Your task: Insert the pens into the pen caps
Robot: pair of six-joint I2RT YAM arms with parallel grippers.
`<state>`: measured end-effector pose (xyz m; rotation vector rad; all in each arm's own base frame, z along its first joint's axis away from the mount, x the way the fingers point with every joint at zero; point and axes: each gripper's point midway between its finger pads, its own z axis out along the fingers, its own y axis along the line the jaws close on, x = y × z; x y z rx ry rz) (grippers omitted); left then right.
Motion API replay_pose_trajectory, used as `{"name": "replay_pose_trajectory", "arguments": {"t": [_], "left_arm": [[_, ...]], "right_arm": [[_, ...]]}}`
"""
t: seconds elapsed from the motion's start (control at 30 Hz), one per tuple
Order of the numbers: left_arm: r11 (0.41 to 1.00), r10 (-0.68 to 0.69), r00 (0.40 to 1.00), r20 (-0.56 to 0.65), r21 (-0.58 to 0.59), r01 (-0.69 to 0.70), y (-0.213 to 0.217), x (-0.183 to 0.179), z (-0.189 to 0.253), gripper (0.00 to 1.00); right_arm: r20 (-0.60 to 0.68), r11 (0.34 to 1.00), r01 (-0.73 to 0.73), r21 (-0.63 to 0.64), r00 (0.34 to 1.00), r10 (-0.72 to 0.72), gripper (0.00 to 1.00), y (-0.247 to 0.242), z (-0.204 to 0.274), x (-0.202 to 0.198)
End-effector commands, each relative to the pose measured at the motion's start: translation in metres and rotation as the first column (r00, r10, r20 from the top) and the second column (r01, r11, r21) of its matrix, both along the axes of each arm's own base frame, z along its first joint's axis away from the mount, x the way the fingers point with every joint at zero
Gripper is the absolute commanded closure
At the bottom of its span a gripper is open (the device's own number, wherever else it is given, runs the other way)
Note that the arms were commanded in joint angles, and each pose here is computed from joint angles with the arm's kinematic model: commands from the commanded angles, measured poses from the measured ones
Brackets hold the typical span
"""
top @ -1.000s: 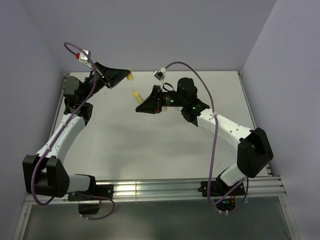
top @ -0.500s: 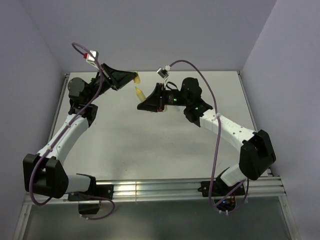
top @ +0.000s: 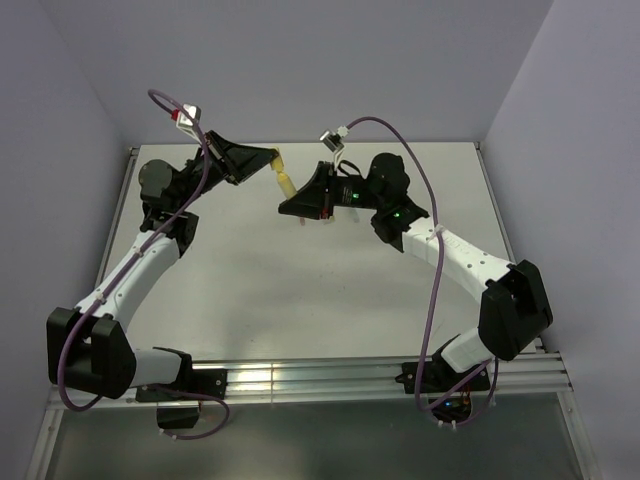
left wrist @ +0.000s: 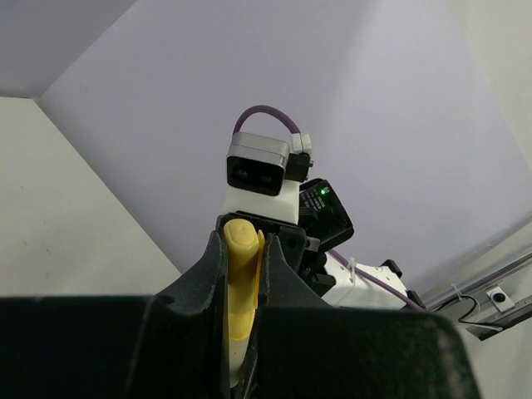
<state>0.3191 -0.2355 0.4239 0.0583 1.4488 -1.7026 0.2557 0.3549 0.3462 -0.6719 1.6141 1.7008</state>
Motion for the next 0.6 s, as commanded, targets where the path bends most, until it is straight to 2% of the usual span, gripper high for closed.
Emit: {"name": "replay_pose_trajectory", "arguments": {"t": [0.0, 0.57], "left_arm": [[0.999, -0.017, 0.995, 0.102, -0.026, 0.019, 0.001, -0.019, 0.020, 1.00], [0.996, -0.066, 0.993, 0.093, -0.055, 0.071, -0.017, -0.036, 0.009, 1.00]], "right_arm": [[0.075, 0.998, -0.006, 0.060, 0.997, 0.002, 1.00, -0.010, 0.027, -0.009], [0.059, 0.993, -0.014, 0.117, 0.998, 0.007, 1.00, -0.016, 0.034, -0.010]]}}
